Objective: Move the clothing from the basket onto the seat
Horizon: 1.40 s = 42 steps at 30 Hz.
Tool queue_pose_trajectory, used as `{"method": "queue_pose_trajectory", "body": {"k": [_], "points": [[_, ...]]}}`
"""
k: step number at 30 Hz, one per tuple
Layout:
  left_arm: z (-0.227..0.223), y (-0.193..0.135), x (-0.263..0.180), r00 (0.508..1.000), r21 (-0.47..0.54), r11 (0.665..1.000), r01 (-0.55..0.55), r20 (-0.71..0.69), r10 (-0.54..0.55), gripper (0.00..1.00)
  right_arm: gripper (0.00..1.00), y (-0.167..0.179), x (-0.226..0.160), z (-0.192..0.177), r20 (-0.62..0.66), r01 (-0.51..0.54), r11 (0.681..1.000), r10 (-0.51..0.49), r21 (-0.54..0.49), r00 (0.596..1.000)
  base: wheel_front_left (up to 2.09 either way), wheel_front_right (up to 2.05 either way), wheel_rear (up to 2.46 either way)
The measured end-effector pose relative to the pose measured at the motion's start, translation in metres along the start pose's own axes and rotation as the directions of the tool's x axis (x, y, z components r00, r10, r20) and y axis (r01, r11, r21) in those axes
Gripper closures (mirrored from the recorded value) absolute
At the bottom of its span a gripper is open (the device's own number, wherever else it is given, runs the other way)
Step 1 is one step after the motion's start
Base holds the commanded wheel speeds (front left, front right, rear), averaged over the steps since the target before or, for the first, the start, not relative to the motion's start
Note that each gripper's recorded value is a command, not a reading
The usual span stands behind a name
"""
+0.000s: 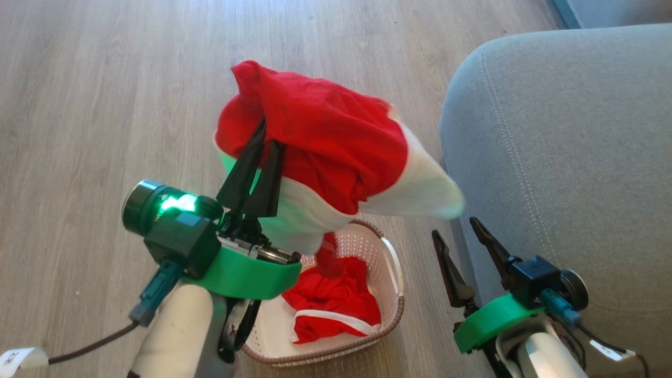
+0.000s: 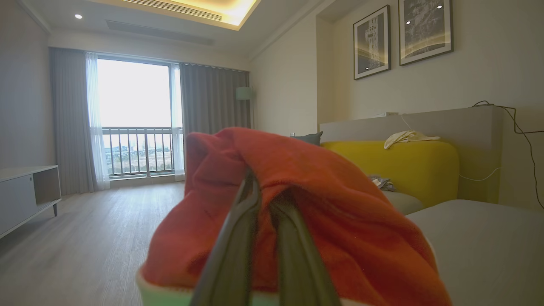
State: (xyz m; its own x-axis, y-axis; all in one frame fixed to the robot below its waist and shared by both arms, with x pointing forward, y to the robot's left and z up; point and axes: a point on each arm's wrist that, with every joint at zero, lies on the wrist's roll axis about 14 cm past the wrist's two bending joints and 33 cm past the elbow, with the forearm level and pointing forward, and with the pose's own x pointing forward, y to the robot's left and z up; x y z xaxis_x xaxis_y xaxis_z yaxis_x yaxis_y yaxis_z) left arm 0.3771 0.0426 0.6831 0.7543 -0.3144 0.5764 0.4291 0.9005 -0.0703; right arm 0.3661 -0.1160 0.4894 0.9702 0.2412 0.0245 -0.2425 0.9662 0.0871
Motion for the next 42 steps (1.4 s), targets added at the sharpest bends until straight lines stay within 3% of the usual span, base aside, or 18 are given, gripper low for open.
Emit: {"method": "queue_pose_trajectory", "body": {"k": [6, 13, 19, 26, 42], "points": [[-0.007, 0.004, 0.0, 1.0, 0.001, 1.0, -0.013, -0.016, 0.013, 1.0, 0.0, 0.007, 0.002, 0.01, 0.03, -0.039, 0.999, 0.038, 0.003, 0.999, 0.0, 0.0, 0.0], [-0.011, 0.012, 0.001, 0.999, 0.03, 0.999, -0.03, -0.027, 0.03, 1.0, 0.0, 0.044, -0.003, 0.037, 0.113, -0.184, 0.982, 0.178, 0.045, 0.978, 0.0, 0.0, 0.0], [-0.011, 0.016, 0.001, 0.999, 0.042, 0.998, -0.04, -0.027, 0.041, 1.0, 0.0, 0.078, -0.017, 0.047, 0.139, -0.325, 0.934, 0.305, 0.149, 0.942, 0.0, 0.0, 0.0], [-0.014, 0.012, 0.0, 0.999, 0.046, 0.999, -0.028, -0.039, 0.03, 1.0, 0.0, 0.106, -0.021, 0.065, 0.191, -0.43, 0.886, 0.398, 0.172, 0.897, 0.0, 0.0, 0.0], [-0.016, -0.012, -0.009, 0.998, -0.008, 1.0, 0.029, -0.06, -0.029, 1.0, 0.0, 0.122, -0.008, 0.078, 0.224, -0.5, 0.85, 0.461, 0.167, 0.859, 0.0, 0.0, 0.0]]}}
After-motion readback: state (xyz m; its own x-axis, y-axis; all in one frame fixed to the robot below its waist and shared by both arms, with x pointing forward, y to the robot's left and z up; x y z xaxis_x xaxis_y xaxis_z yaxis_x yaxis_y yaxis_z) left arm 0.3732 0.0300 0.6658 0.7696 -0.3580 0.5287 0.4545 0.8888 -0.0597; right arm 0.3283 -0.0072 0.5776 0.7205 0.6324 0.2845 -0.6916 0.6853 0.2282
